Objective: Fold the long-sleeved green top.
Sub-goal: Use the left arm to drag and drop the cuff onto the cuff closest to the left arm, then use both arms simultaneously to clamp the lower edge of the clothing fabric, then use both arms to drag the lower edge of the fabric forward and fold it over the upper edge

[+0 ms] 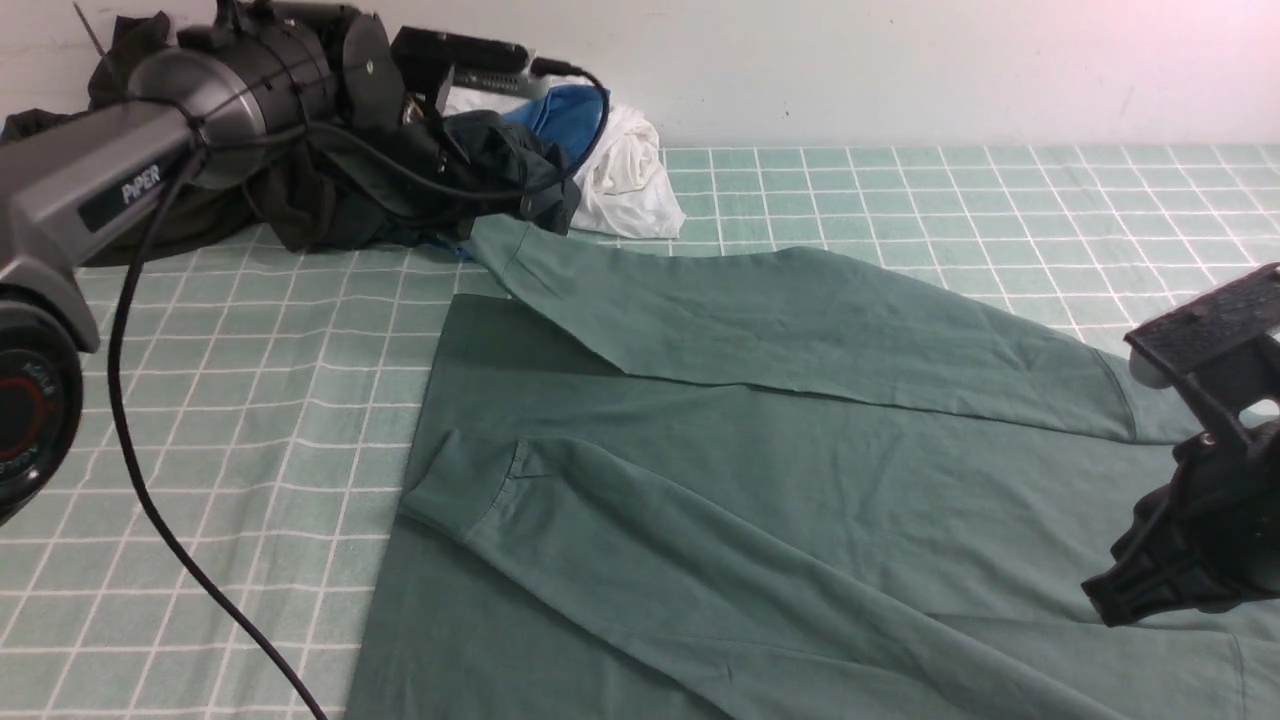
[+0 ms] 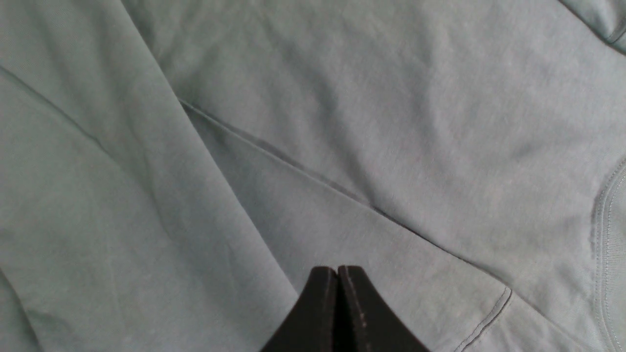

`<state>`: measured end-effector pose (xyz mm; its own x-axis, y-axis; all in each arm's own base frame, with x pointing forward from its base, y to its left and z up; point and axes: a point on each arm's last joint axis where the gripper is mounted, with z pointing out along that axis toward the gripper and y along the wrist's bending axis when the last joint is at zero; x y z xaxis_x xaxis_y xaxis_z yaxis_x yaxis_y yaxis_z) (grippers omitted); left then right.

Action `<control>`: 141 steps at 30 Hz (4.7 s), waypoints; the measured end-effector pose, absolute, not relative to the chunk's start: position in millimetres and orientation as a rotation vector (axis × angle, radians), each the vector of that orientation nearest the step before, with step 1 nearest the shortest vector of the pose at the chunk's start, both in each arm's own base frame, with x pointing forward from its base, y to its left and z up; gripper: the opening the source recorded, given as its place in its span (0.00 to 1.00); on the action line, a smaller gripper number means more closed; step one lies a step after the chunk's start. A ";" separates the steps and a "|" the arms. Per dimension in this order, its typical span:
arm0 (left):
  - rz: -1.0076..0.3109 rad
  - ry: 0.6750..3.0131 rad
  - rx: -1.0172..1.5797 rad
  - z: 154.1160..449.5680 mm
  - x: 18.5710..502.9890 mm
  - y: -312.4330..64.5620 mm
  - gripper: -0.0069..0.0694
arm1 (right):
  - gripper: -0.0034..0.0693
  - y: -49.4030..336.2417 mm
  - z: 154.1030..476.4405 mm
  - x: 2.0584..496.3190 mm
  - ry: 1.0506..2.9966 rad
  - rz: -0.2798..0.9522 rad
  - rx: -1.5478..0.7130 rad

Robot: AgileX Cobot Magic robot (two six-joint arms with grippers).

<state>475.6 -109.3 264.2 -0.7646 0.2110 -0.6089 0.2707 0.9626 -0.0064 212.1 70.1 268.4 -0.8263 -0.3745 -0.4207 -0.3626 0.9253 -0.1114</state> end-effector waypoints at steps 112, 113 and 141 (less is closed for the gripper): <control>0.227 2.709 1.443 210.2 149.7 -123.1 0.10 | 0.07 99.9 198.7 185.9 2.397 -0.376 -1.807; 0.235 2.712 1.406 215.0 154.8 -122.0 0.10 | 0.07 99.4 206.6 192.4 2.393 -0.397 -1.782; 0.324 2.560 0.789 203.6 492.3 -96.9 0.25 | 0.26 61.7 195.3 465.9 2.419 -0.198 -0.967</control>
<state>492.3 -96.9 203.6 -0.7408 0.5794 -0.3399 0.4762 0.8099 0.3425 465.9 61.7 195.3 -0.6080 -0.6770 -0.4147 -0.6004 0.7339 -0.3178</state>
